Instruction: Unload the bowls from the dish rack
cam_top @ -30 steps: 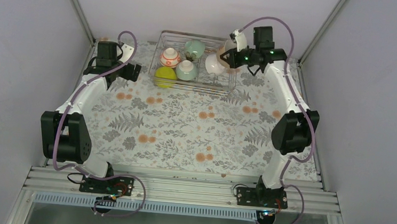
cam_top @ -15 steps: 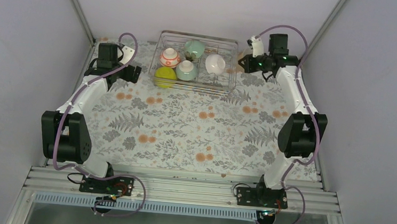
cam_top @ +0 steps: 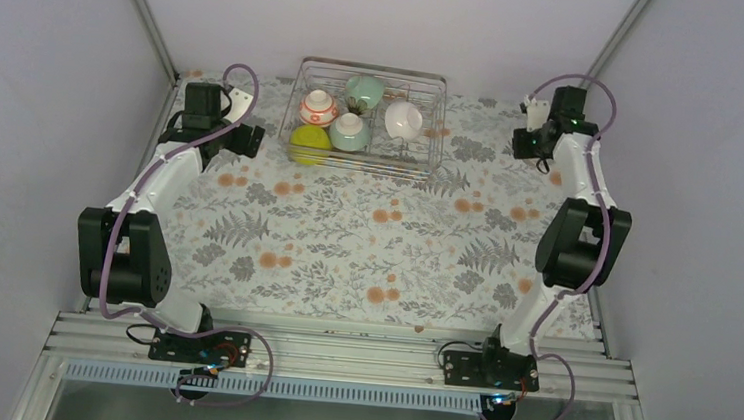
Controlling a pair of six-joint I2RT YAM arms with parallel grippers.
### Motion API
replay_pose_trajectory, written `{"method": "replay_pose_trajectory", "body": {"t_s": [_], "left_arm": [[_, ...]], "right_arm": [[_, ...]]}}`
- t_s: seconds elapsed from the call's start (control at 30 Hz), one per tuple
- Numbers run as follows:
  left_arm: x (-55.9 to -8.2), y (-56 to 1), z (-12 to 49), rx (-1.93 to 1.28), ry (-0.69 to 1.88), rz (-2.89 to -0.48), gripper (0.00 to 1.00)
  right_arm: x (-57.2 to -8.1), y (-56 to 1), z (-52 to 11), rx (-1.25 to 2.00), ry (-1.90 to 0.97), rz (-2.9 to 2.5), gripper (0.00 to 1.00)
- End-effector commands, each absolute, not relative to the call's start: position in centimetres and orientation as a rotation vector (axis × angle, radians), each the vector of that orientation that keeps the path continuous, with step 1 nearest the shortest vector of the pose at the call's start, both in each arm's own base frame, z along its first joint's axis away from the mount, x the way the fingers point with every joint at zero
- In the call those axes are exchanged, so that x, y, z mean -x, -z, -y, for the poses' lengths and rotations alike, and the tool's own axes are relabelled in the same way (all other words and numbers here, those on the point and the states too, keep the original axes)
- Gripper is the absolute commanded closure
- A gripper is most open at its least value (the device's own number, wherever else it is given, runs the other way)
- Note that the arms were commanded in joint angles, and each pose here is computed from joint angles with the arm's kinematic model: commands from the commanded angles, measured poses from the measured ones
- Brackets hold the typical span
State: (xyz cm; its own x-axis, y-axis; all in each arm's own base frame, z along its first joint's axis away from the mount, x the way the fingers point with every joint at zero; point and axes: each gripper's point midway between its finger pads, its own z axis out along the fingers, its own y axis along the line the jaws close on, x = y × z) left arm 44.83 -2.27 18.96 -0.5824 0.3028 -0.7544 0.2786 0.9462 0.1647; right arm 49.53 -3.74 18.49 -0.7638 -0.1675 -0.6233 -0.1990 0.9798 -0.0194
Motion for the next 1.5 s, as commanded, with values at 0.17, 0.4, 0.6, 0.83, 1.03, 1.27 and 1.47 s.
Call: {"method": "replay_pose_trajectory", "body": {"t_s": [0.17, 0.4, 0.6, 0.83, 1.03, 1.27, 1.47], "left_arm": [[-44.5, -19.4, 2.2, -0.433, -0.07, -2.201, 0.0], [-43.9, -19.2, 2.0, -0.445, -0.09, -2.204, 0.0], [-43.7, -19.1, 2.1, -0.45, -0.091, -2.204, 0.0], [-43.6, -19.1, 2.2, -0.454, -0.078, -2.2, 0.0], [-43.8, -19.5, 2.6, -0.448, -0.055, -2.186, 0.0], [-44.0, -19.9, 2.8, -0.443, -0.036, -2.163, 0.0], [-44.8, -19.2, 2.2, -0.42, -0.071, -2.182, 0.0]], "right_arm": [[-49.1, -9.8, 7.8, 0.323, 0.133, -2.682, 0.96], [-49.0, -7.7, 7.9, 0.356, 0.144, -2.734, 0.96], [-49.3, -9.5, 7.8, 0.382, 0.17, -2.673, 0.64], [-48.8, -19.0, 4.4, 0.458, 0.185, -2.469, 0.44], [-48.5, -24.5, -4.8, 0.642, 0.15, -2.338, 0.35], [-51.8, -26.4, -15.6, 0.696, 0.061, -2.154, 0.33], [-55.4, -23.0, -20.9, 0.67, 0.116, -2.134, 0.31]]}}
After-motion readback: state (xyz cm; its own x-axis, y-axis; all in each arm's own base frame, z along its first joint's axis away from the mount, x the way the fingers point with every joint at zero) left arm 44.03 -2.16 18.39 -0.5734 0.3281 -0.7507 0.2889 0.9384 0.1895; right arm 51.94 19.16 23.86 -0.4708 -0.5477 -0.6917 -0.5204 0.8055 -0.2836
